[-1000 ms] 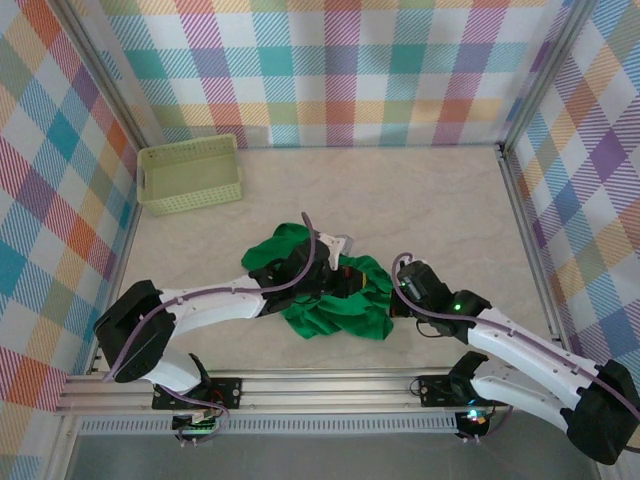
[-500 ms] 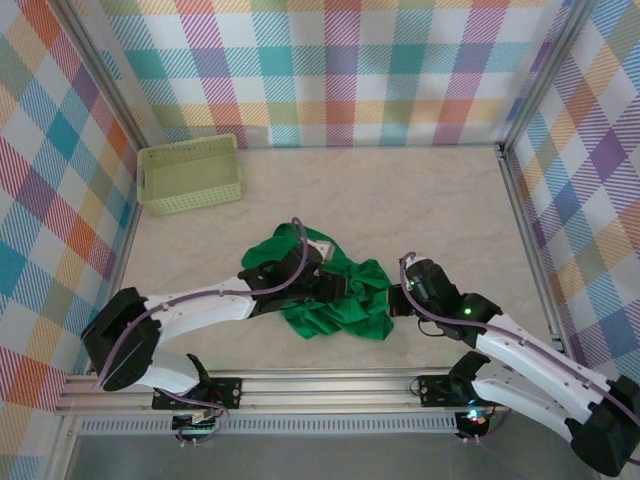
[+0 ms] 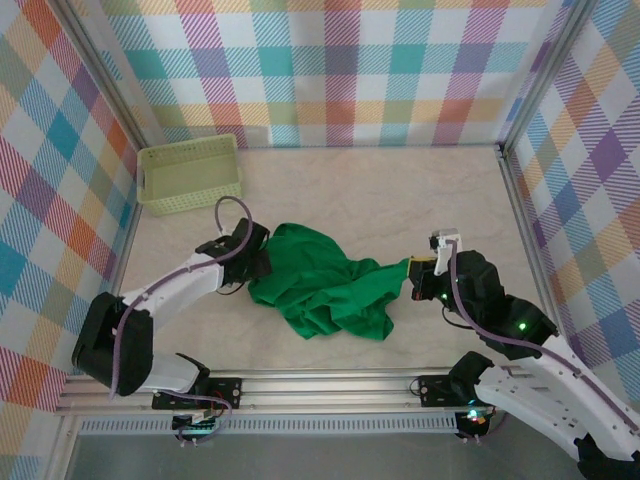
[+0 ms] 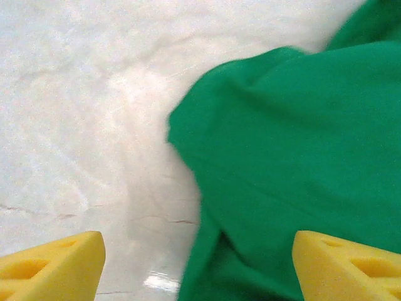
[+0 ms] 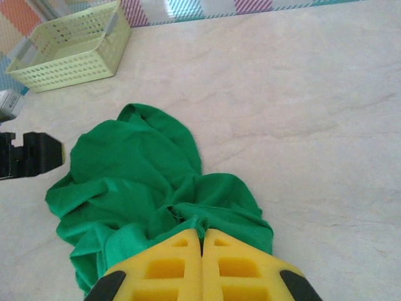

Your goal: Fold the inside-out t-shirt

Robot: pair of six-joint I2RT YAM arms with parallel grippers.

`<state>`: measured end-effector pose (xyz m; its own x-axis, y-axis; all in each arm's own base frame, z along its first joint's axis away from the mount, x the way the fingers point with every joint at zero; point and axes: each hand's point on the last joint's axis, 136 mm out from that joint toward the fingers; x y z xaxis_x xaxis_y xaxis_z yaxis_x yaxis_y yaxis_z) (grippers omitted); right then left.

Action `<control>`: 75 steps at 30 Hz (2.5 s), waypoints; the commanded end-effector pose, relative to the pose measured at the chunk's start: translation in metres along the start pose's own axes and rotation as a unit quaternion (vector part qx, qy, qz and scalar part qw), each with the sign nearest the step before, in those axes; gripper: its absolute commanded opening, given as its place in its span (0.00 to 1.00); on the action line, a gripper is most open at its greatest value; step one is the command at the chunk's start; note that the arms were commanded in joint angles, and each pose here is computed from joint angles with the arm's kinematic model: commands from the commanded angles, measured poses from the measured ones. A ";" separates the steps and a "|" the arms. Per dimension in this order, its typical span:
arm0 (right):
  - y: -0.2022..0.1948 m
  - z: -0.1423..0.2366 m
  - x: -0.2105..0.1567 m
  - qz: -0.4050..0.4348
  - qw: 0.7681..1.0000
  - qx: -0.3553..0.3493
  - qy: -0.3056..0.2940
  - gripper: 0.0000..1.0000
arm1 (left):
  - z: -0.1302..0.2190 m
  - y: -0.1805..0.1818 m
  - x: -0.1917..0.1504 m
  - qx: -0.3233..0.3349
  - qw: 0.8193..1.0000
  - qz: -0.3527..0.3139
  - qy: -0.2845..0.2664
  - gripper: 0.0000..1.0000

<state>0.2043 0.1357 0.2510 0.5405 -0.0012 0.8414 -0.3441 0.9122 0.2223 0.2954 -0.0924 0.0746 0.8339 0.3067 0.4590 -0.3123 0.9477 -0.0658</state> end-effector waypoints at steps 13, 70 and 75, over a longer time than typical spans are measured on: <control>-0.018 -0.012 -0.004 0.023 0.997 -0.068 0.036 0.00 | -0.049 -0.016 -0.020 -0.038 0.996 0.013 0.081 0.53; -0.088 0.033 0.044 -0.027 0.976 -0.215 -0.014 0.00 | -0.025 -0.047 -0.003 -0.149 0.983 0.057 0.095 0.60; -0.090 0.034 0.046 -0.027 0.975 -0.220 -0.016 0.00 | -0.048 -0.044 -0.006 -0.114 0.986 0.054 0.108 0.40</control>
<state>0.2307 0.0402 0.2800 0.5444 -0.0550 0.8370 0.0504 0.9982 0.0328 0.3149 -0.1259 0.0350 0.8886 0.3939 0.2349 -0.3145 0.8961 -0.3131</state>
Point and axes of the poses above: each hand's point on the last joint's axis, 136 mm out from that joint toward the fingers, its own z axis back along the fingers, its own y axis along the line the jaws close on, x = y × z, and after that the axes turned 3 degrees about z, right-handed
